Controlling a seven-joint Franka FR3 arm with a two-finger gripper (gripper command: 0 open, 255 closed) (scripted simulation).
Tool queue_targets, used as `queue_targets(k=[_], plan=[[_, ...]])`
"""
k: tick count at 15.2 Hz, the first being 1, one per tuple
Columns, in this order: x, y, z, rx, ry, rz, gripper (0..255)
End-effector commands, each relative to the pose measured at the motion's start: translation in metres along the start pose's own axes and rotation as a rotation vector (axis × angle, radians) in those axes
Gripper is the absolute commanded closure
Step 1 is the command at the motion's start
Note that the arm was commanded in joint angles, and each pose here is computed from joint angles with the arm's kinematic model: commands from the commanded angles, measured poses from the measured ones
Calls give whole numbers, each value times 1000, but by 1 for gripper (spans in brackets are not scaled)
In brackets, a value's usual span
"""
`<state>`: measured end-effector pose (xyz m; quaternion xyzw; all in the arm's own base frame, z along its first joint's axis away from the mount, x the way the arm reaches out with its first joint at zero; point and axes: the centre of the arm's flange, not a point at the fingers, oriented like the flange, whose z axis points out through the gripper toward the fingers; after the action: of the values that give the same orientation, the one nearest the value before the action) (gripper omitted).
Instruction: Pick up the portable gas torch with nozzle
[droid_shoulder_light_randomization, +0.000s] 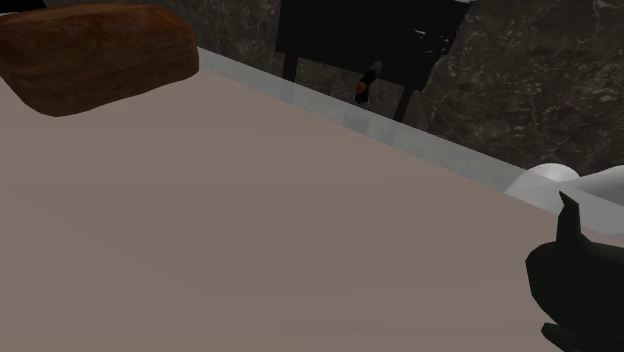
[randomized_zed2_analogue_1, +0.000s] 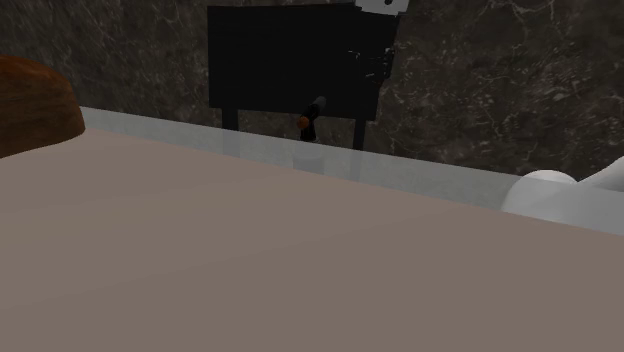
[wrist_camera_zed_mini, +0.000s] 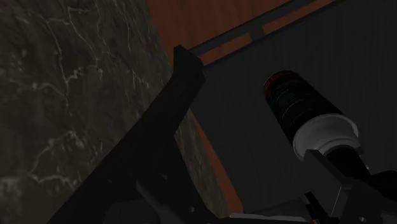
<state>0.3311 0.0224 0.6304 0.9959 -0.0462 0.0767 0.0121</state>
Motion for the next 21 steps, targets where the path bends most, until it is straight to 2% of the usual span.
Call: queue_targets(k=[1,5,9,10,19,20,21], plan=[[0,0,0,0,0,0,0],[20,-57,-3,-52,-48,486,0],[64,-98,-3,-104,-96,972,0],[75,-103,-2,-114,-106,1068,0],[69,-104,37,-114,-106,1068,0],[69,-104,37,-114,-106,1068,255],[69,-104,37,-114,-106,1068,255]])
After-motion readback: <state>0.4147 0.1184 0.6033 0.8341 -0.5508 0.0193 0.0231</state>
